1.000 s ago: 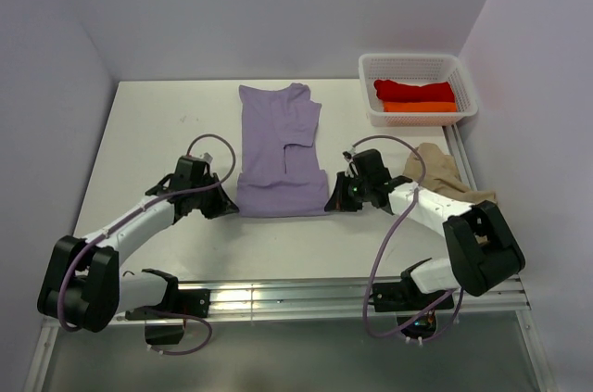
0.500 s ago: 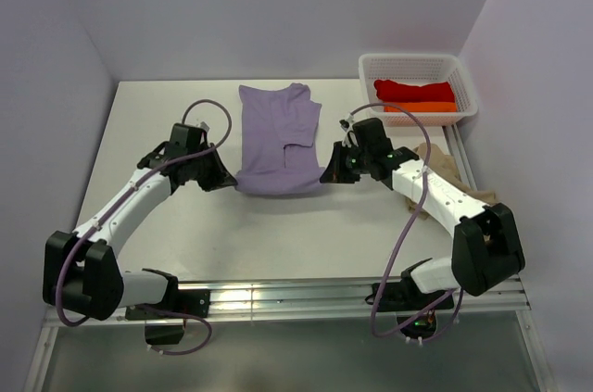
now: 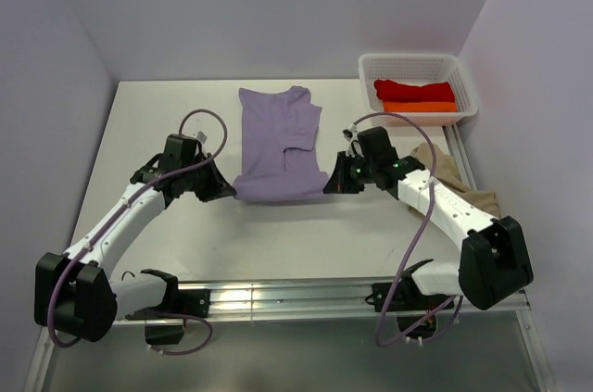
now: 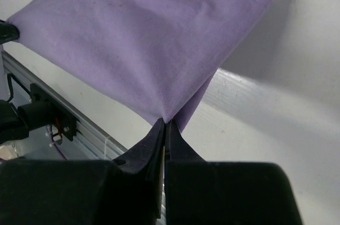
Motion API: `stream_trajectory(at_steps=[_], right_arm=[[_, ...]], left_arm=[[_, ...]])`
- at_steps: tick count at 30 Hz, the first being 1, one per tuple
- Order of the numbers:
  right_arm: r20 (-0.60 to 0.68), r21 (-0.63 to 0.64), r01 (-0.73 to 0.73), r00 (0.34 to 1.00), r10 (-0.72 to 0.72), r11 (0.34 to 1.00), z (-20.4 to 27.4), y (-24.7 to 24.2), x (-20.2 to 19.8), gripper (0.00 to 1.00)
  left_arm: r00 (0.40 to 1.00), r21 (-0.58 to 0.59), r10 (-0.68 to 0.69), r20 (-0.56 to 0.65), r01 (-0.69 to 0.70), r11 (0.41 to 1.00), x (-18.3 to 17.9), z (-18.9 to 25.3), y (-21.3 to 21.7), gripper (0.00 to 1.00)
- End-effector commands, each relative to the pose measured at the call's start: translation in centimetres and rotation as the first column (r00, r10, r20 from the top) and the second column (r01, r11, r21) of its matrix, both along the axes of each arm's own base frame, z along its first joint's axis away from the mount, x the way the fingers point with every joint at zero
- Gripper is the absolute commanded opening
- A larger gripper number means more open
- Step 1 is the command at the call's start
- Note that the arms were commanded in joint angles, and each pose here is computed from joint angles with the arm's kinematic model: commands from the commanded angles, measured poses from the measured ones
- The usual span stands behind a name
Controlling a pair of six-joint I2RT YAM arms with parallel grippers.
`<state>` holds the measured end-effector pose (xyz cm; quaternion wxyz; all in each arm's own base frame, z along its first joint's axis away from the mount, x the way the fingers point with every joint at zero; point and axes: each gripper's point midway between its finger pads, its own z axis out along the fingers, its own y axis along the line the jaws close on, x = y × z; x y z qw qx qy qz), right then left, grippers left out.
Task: Roll the t-shirts
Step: Fold the tshirt
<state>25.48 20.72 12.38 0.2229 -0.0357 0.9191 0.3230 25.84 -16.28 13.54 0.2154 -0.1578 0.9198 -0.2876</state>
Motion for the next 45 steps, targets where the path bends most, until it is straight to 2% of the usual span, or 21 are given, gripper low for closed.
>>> stream_trajectory(at_steps=[1,8,15,22,28,45], right_arm=[[0.025,0.027,-0.022,0.999,0.021,0.999,0.6,-0.2,-1.0,0.0],[-0.01,0.021,-0.018,1.0,0.019,1.0,-1.6,-1.1,-3.3,0.0],[0.006,0.013,-0.027,1.0,0.027,1.0,-0.5,-1.2,-3.2,0.0],[0.031,-0.005,-0.037,0.999,0.037,0.999,1.4,-0.5,-0.7,0.0],[0.036,-0.011,-0.052,0.998,0.053,0.999,2.9,0.6,2.5,0.0],[-0.037,0.018,-0.002,0.999,0.003,1.0,1.8,0.7,9.3,0.0]], left_arm=[[1.0,-0.022,-0.019,-0.004,0.019,1.0,-1.1,-0.7,-0.1,0.01],[0.998,-0.039,-0.029,-0.06,0.026,0.999,-3.8,-3.5,-0.1,0.01],[0.997,-0.062,-0.053,-0.05,0.049,0.997,-3.8,-2.2,-0.7,0.01],[0.997,-0.055,-0.076,-0.013,0.075,0.996,-0.5,0.9,-1.5,0.0],[0.997,-0.038,-0.073,-0.019,0.072,0.997,2.5,1.4,-1.0,0.0],[0.997,-0.038,-0.053,-0.053,0.051,0.998,10.5,0.7,0.4,0.0]])
